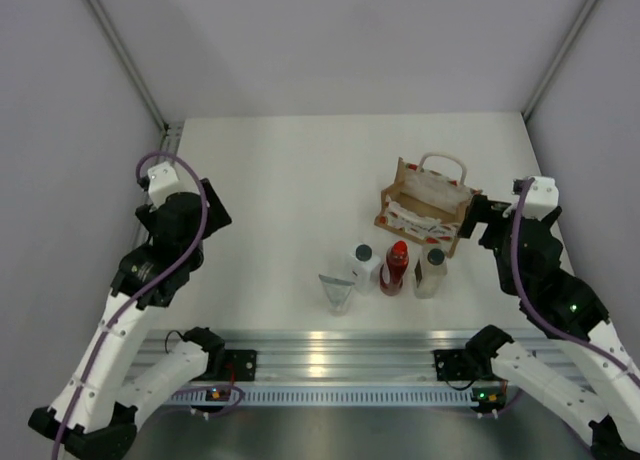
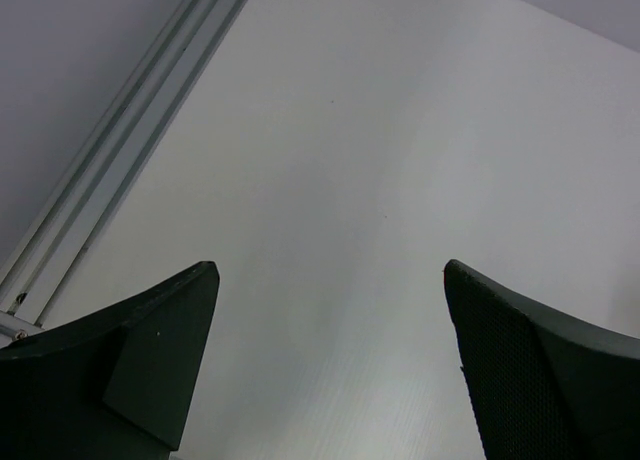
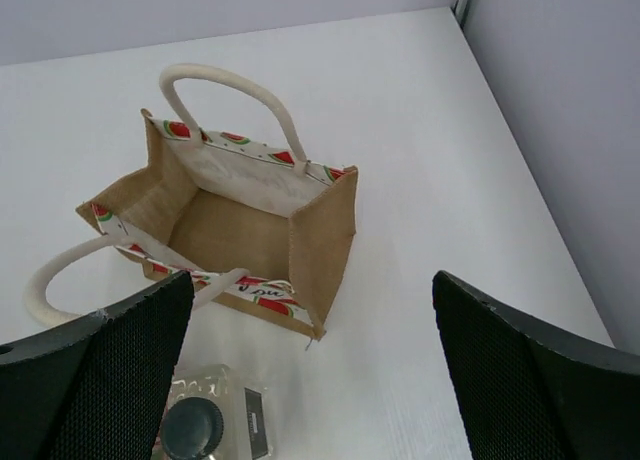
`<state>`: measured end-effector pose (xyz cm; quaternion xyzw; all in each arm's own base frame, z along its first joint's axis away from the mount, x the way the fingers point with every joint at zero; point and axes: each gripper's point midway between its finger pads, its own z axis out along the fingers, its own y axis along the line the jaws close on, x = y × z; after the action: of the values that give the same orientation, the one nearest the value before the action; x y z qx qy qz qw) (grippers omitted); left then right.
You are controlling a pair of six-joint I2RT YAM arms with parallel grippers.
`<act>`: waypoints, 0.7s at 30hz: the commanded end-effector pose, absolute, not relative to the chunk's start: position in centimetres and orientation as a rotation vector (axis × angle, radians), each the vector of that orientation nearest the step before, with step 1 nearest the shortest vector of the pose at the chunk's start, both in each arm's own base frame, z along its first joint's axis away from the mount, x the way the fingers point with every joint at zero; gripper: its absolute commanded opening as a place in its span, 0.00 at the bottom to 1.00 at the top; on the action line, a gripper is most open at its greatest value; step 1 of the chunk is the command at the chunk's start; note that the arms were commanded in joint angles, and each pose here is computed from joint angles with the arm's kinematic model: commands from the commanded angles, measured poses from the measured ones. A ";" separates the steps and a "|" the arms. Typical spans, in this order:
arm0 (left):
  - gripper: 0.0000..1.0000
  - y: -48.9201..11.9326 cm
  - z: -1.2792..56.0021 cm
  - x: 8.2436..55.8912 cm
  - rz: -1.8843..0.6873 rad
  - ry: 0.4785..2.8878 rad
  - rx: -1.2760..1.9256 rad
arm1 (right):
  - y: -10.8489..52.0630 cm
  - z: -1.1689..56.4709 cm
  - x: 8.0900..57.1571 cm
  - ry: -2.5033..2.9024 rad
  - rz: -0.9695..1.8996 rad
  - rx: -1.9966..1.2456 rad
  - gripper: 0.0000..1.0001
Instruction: Take the personal care products out of the canvas bag
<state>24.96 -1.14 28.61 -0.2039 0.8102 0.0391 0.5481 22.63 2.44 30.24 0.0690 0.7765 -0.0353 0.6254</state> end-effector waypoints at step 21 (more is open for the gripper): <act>0.98 -0.3 26.0 24.1 0.105 1.884 -0.460 | -2.4 31.1 17.6 1.735 -0.156 0.172 0.99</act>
<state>23.23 -0.11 25.32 -0.1951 0.8111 0.0501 0.5492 18.26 -1.34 30.55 0.0630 0.7655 -0.0537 0.6380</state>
